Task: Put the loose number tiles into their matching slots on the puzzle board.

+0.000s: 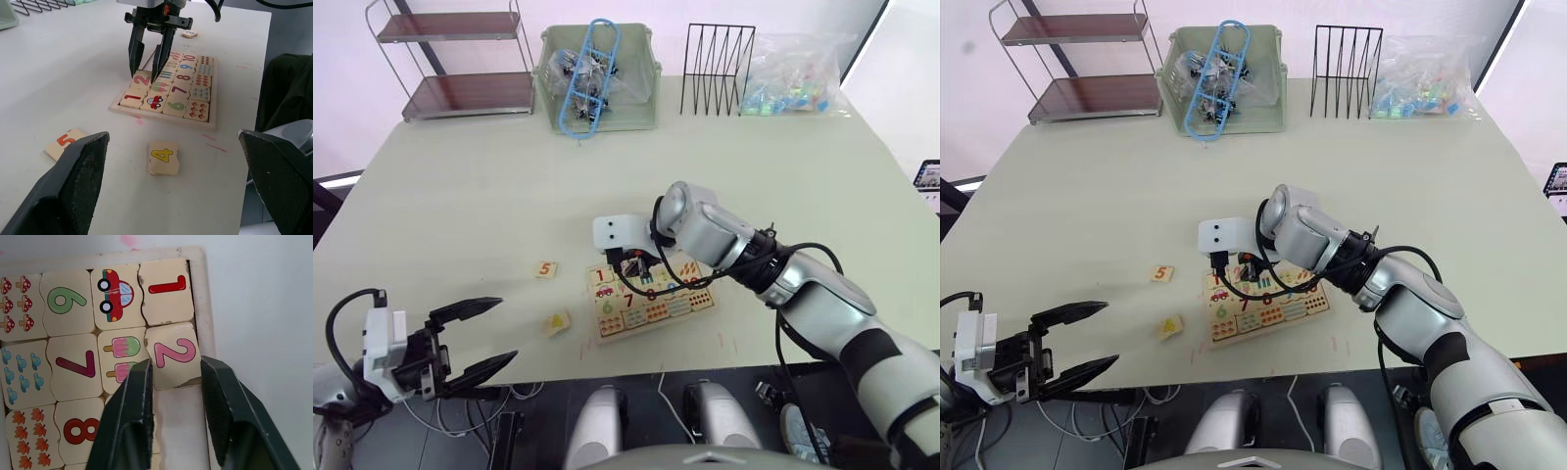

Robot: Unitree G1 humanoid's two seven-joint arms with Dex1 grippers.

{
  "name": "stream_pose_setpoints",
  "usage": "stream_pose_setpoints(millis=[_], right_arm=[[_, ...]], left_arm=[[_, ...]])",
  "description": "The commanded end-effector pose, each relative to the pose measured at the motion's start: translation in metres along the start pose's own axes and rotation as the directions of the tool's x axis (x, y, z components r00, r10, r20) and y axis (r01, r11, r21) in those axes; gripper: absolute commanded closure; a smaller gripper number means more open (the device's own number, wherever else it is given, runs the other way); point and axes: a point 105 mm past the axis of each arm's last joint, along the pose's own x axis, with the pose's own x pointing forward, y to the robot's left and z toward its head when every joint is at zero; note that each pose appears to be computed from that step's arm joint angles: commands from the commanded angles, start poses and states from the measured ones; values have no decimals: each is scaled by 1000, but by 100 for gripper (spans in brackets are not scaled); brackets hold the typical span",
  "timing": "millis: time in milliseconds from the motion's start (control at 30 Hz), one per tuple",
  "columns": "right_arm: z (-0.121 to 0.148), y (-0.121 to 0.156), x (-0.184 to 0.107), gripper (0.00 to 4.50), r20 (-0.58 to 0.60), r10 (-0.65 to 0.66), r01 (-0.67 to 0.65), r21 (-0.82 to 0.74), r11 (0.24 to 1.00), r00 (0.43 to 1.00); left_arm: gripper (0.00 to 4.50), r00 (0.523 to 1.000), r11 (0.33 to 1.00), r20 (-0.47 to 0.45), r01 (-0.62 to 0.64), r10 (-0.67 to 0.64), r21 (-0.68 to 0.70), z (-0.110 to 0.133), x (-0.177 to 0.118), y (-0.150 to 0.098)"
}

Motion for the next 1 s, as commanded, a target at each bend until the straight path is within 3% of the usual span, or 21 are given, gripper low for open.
stream_pose_setpoints(millis=[33, 100, 133, 433, 567, 733, 1000], right_arm=[[3, -1, -2, 122, 14, -4, 4, -17, 1000, 1000], [2, -1, -2, 22, 14, -6, 6, -19, 1000, 1000], [2, -1, -2, 5, 14, -6, 7, -20, 1000, 1000], [6, -7, -16, 5, 100, -35, 31, 36, 999, 994], [20, -9, -30, 5, 283, -60, 31, 104, 994, 957], [20, -11, -42, 5, 401, -127, 78, 137, 987, 907], [15, -9, -43, 340, 578, -233, 137, 205, 969, 782]], left_arm=[[0, 1000, 999, -3, -25, 25, 30, 4, -6, 3], [0, 1000, 999, -2, -23, 24, 30, 4, -6, 4], [0, 1000, 999, -2, -22, 23, 31, 4, -6, 4], [0, 1000, 999, -5, -17, 17, 33, 4, -6, 4], [0, 1000, 999, -3, -17, 17, 34, 3, -6, 5], [0, 1000, 999, -4, -17, 17, 35, 3, -5, 6], [0, 1000, 999, -2, -10, 11, 42, 3, -4, 8]])
